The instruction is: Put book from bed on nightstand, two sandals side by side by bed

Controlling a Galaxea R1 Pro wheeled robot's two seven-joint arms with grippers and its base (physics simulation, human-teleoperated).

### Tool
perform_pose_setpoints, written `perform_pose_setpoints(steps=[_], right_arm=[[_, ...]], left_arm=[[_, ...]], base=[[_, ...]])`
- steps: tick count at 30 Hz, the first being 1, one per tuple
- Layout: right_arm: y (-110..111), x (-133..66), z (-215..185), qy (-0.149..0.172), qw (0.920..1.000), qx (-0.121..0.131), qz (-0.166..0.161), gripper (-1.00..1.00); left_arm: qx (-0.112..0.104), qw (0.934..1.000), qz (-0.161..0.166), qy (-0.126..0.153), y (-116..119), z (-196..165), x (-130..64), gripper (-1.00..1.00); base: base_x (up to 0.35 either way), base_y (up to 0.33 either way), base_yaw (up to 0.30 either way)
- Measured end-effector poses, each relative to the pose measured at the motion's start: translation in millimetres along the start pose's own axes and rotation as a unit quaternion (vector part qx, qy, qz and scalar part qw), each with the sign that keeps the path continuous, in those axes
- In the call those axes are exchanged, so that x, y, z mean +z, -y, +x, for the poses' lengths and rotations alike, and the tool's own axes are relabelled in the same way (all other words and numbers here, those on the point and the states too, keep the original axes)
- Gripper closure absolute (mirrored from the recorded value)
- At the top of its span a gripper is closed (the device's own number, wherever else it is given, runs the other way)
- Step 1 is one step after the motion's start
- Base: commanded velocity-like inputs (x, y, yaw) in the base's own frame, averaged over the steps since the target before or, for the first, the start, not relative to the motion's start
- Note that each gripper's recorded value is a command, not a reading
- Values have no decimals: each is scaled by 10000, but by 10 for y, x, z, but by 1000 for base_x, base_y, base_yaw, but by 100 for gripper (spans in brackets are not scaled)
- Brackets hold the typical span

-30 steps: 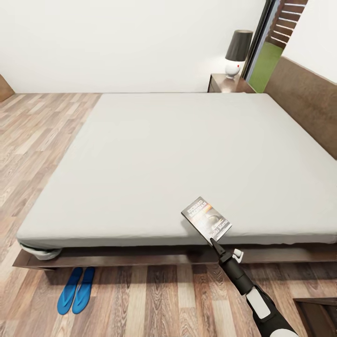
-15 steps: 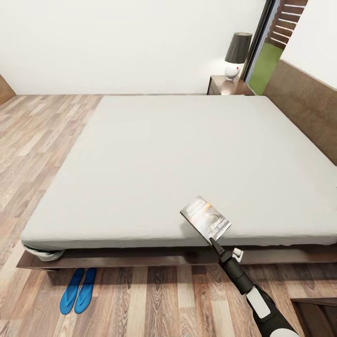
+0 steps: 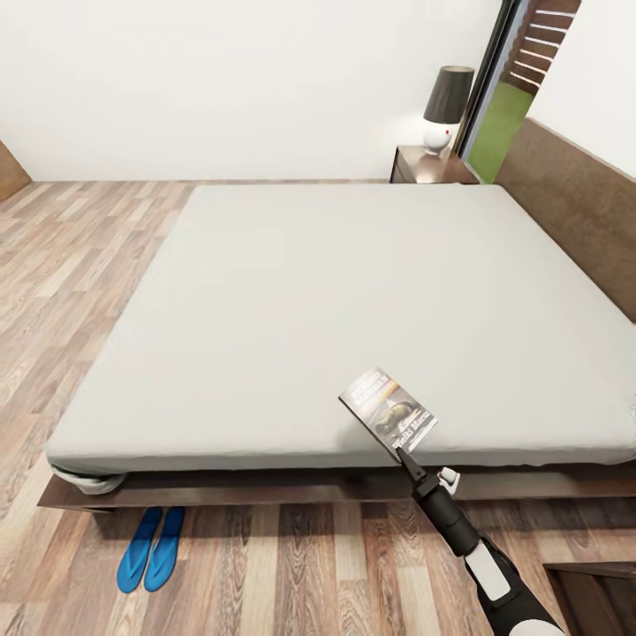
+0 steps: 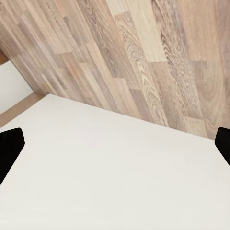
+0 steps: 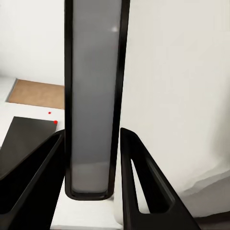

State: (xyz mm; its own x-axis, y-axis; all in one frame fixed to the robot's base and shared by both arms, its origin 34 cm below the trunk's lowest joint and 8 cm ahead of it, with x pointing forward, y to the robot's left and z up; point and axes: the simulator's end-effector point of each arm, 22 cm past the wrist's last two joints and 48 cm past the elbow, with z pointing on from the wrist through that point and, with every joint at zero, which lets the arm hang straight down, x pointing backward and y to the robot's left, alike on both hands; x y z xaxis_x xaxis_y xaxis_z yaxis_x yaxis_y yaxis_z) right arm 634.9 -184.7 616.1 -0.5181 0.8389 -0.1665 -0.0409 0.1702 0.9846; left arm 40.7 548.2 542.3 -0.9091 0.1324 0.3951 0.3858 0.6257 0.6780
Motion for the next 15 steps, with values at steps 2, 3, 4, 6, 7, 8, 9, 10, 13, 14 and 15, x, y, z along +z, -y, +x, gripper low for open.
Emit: perform_pose_setpoints(steps=[2,3,4,6,7,8,9,10,13,14,15], right_arm=[[-42,4,2,-25,10000,42,-12,100],[-63,7,8,-47,10000,86,-19,100],[-84,9,14,-70,9999,138,-26,100],[-124,12,13,-91,9998,183,-35,100],[-146,17,19,-114,9997,219,-41,100],[-169,21,21,-131,9996,248,-49,100],[-195,26,22,-154,9995,287,-60,100],[-212,26,18,-153,9994,288,-60,100],[-268,27,9,-171,9993,321,-68,100],[-287,26,2,-175,9993,333,-72,100],[-303,26,-1,-177,9992,339,-73,100]], left_arm=[[3,10000,-4,-2,-26,13,-22,-100],[5,10000,-6,-4,-39,20,-32,-100],[6,10000,-7,-5,-51,27,-43,-100],[7,10000,-8,-6,-75,40,-64,-100],[8,10000,-9,-7,-87,46,-75,-100],[8,10000,-10,-8,-99,53,-85,-100],[11,10000,-10,-11,-111,60,-96,-100],[11,10000,-10,-11,-122,66,-106,-100],[14,10000,-10,-14,-155,86,-138,-100],[15,10000,-9,-15,-165,93,-149,-100],[15,10000,-10,-15,-177,99,-159,-100]], base=[[0,0,0],[0,0,0],[0,0,0],[0,0,0],[0,0,0],[0,0,0],[0,0,0],[0,0,0],[0,0,0],[0,0,0],[0,0,0]])
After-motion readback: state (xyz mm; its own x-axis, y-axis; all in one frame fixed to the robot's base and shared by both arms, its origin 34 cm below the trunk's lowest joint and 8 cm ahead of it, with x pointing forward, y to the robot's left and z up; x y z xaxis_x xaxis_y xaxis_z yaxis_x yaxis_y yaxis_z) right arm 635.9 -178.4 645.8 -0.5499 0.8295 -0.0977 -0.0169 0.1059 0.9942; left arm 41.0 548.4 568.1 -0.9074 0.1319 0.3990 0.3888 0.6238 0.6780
